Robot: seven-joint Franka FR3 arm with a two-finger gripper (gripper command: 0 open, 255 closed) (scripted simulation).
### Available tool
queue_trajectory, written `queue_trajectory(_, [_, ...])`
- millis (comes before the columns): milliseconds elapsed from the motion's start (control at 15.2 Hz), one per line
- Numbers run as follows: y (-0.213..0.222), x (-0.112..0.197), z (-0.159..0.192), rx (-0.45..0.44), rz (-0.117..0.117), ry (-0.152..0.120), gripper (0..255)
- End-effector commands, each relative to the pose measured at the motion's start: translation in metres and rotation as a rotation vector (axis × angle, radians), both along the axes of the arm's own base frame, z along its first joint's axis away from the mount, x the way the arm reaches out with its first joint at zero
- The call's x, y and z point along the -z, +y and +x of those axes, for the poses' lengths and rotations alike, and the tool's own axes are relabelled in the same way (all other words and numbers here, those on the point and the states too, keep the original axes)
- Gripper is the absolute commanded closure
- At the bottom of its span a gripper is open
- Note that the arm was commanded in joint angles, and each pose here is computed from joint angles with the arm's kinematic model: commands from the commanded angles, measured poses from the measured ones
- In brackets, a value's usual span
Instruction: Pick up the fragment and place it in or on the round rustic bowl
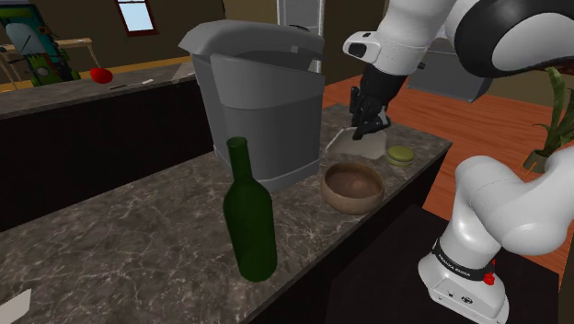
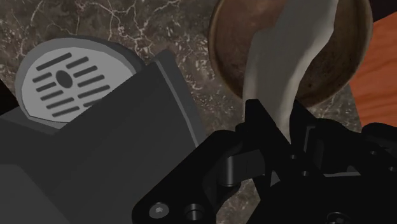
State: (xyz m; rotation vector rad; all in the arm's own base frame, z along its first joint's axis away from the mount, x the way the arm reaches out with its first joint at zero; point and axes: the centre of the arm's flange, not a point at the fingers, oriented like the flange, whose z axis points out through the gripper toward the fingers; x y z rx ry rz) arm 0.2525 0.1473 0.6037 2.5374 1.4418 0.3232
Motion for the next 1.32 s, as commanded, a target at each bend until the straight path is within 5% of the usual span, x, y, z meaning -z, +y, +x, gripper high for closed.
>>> queue_trajectory(0, [-0.003, 0.009, -0.001, -0.001, 0.0, 0.0, 255])
queue_trajectory(858, [-0.003, 0.076, -0.001, -0.001, 0.0, 0.0, 255])
queue_trajectory(1254, [-0.003, 0.076, -0.001, -0.001, 0.0, 0.0, 255])
